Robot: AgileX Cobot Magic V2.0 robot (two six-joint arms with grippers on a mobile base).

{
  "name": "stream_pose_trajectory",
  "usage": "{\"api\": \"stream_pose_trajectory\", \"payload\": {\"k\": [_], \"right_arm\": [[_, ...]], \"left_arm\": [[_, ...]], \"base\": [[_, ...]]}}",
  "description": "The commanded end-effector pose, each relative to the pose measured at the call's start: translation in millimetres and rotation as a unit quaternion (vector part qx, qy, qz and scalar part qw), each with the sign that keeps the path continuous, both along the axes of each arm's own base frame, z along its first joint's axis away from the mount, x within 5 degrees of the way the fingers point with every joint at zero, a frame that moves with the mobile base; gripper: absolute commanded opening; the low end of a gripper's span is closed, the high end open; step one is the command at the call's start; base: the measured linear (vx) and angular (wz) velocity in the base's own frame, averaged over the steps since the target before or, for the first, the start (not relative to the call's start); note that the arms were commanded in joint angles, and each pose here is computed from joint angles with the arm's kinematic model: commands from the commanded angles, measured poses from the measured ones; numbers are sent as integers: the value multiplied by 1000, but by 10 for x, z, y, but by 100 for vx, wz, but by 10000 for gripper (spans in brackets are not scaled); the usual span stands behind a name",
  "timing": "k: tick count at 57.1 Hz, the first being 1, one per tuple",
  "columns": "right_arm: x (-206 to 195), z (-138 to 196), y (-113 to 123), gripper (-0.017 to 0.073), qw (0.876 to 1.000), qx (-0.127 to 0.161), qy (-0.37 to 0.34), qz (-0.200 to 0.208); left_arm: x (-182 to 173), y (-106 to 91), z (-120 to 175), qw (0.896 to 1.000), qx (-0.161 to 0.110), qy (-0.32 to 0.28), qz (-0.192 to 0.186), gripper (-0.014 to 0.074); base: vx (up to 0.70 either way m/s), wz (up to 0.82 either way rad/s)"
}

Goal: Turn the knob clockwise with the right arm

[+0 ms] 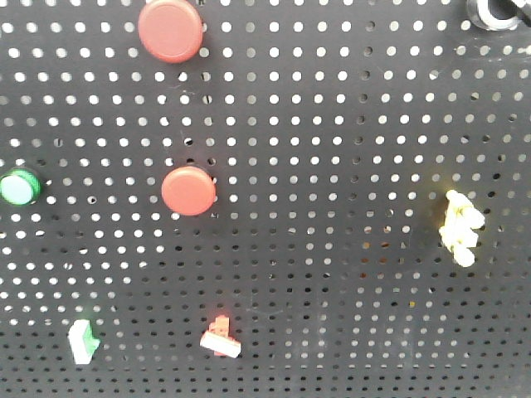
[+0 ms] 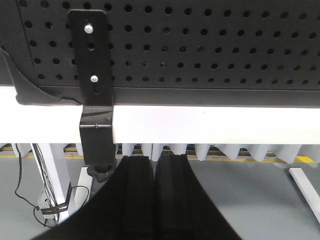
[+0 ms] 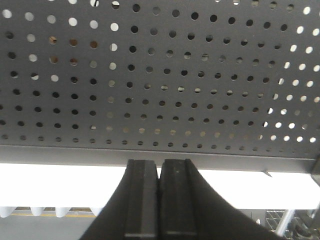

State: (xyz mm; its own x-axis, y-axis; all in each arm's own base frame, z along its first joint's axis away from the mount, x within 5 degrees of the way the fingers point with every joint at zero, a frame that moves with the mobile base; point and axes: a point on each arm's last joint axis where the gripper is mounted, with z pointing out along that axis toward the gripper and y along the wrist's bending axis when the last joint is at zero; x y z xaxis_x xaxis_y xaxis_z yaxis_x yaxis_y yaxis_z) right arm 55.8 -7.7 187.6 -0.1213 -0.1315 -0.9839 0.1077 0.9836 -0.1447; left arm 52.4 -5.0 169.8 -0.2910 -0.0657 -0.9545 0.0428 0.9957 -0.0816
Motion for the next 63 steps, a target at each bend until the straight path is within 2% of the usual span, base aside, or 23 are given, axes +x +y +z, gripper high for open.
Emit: {"api": "stream_pose_trajectory", "payload": {"k": [1, 29, 33, 41, 46, 50, 54, 59, 63], "right_arm": [[0, 62, 6, -4, 999, -12, -42, 3], [1, 78, 8, -4, 999, -13, -51, 4], [-3, 167, 19, -4, 995, -15, -96, 9], [-51, 425, 36, -4, 976, 57, -209, 24], [-125, 737, 44, -4, 966, 71, -247, 30], [-192, 1107, 48, -4, 960, 67, -269, 31], [-224, 1548, 51, -4, 955, 50, -291, 30], [-58, 2070, 33, -4, 958, 28, -285, 25], [88, 2478, 15, -4, 959, 27, -282, 24]], "left_arm": [[15, 7, 41, 999, -7, -39, 6, -6], [15, 7, 41, 999, -7, -39, 6, -6], [15, 7, 41, 999, -7, -39, 6, -6], [15, 7, 41, 999, -7, -39, 6, -6], [15, 7, 41, 999, -7, -39, 6, -6], [15, 7, 41, 999, -7, -39, 6, -6], [15, 7, 41, 999, -7, -39, 6, -6], [15, 7, 41, 999, -7, -39, 6, -6], [15, 7, 41, 999, -7, -39, 6, -6]], "base": [[1, -1], [0, 0], [0, 0], [0, 0], [0, 0], [0, 0], [0, 0], [0, 0], [0, 0]]}}
